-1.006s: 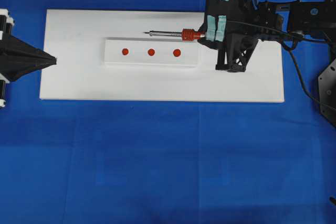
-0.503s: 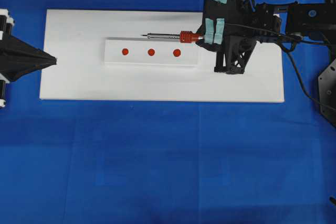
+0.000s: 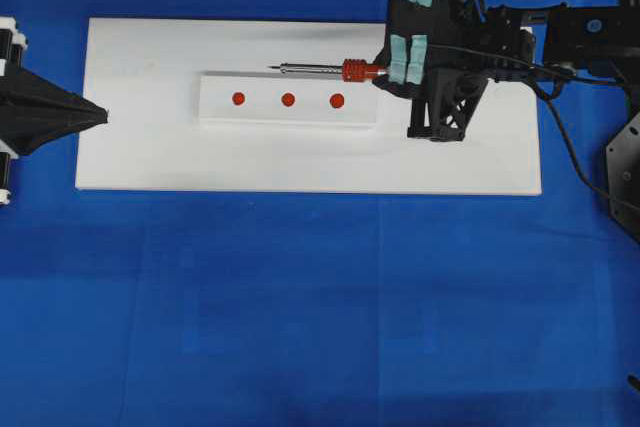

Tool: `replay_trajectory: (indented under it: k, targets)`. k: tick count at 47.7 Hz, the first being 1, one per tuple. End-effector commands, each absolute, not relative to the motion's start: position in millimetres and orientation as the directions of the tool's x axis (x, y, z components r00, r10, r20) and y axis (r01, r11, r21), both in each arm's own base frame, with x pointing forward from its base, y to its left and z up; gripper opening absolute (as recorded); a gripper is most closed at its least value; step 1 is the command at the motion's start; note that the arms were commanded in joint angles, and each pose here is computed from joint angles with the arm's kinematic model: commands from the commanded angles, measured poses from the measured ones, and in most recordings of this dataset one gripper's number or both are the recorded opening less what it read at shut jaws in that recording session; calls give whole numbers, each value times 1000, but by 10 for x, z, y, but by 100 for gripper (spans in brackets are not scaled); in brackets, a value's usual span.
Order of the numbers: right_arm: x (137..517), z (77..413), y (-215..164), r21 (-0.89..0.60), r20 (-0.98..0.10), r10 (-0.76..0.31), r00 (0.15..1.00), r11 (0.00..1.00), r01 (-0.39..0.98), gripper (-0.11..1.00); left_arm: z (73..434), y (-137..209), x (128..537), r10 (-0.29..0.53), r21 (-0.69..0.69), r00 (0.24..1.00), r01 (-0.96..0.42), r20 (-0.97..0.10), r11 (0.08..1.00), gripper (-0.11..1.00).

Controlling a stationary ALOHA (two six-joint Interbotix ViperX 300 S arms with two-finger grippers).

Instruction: Touch the tip of the soldering iron to the mark.

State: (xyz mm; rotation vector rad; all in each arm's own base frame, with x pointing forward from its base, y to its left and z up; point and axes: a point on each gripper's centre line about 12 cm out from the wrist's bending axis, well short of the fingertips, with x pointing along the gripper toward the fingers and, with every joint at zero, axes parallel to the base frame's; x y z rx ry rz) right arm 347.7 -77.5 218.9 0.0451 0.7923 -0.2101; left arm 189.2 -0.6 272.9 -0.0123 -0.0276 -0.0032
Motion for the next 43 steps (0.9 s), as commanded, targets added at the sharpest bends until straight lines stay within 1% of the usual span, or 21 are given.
replay_trajectory:
  k: [1,12,18,33,43]
  targets:
    - [3561,2319,-788,-39,-685,-175,707,978,205,6,2766,-6,1905,-3,-14,999,4,38,1000,0]
    - [3741,2193,-817,-42,-723,-167,670,979,199,6,2764,-6,1905,-3,-14,999,4,37,1000,0]
    - [3854,2070,-810,-42,-743,-158,650,981,190,6,2764,-6,1905,-3,-12,999,4,37,1000,0]
    - [4080,1900,-789,-41,-755,-144,639,984,173,6,2731,-6,1903,-3,-11,1000,4,17,1000,0]
    - [4121,1804,-797,-42,-768,-141,624,984,171,6,2731,-6,1903,-3,-9,1000,4,17,1000,0]
